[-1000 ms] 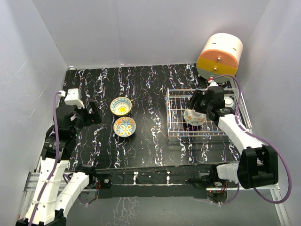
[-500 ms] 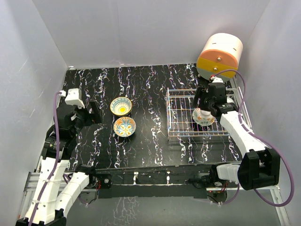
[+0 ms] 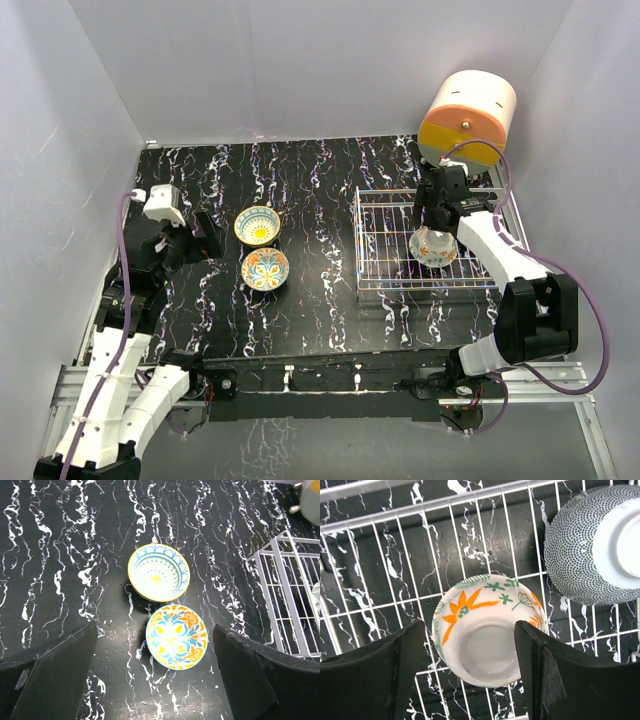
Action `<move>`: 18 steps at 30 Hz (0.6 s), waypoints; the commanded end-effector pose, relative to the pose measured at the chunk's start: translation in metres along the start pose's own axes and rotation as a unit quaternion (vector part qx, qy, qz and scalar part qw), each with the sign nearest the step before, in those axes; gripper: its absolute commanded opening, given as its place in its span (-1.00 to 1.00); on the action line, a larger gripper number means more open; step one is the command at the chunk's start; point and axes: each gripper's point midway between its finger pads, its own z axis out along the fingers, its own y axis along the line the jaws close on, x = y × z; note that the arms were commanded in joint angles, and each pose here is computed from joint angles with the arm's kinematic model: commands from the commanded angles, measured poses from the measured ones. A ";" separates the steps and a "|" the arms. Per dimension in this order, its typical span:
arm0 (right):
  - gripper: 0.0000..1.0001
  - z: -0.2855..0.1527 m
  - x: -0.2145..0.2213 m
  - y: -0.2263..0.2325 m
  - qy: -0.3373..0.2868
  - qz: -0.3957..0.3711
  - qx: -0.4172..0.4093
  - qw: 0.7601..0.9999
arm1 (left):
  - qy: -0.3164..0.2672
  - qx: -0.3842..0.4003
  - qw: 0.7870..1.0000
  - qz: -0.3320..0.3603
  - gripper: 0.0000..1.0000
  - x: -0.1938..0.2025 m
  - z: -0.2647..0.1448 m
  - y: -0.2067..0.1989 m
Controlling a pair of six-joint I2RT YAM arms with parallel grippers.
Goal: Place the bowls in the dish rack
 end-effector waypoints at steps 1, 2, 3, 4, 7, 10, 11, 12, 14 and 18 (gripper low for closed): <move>0.50 -0.013 -0.022 -0.003 -0.022 -0.014 0.024 0.999 | -0.008 0.033 0.999 -0.014 0.94 -0.001 0.003 -0.013; 0.50 -0.013 -0.020 -0.002 -0.018 -0.017 0.027 0.999 | -0.006 0.039 0.999 -0.017 0.94 0.002 0.005 -0.014; 0.50 -0.012 -0.018 -0.001 -0.015 -0.020 0.028 0.999 | -0.006 0.043 0.999 -0.021 0.94 0.003 0.006 -0.016; 0.50 -0.012 -0.015 0.000 -0.009 -0.023 0.030 0.999 | -0.006 0.048 0.999 -0.023 0.94 0.005 0.006 -0.018; 0.49 -0.007 -0.006 0.002 0.012 -0.029 0.034 0.999 | -0.005 0.052 0.998 -0.022 0.94 0.009 0.005 -0.019; 0.50 -0.002 0.007 -0.004 0.034 -0.041 0.056 0.997 | -0.007 0.054 0.998 -0.018 0.94 0.012 0.001 -0.020; 0.50 -0.001 0.011 -0.006 0.040 -0.044 0.065 0.996 | -0.007 0.054 0.998 -0.017 0.94 0.014 0.000 -0.020; 0.50 0.001 0.013 -0.009 0.045 -0.045 0.072 0.995 | -0.007 0.055 0.998 -0.016 0.94 0.016 -0.001 -0.020; 0.50 0.002 0.016 -0.010 0.049 -0.042 0.081 0.995 | -0.006 0.060 0.998 -0.016 0.94 0.019 -0.002 -0.022; 0.49 0.001 0.018 -0.019 0.050 -0.037 0.108 0.992 | -0.006 0.072 0.997 -0.017 0.94 0.024 -0.002 -0.027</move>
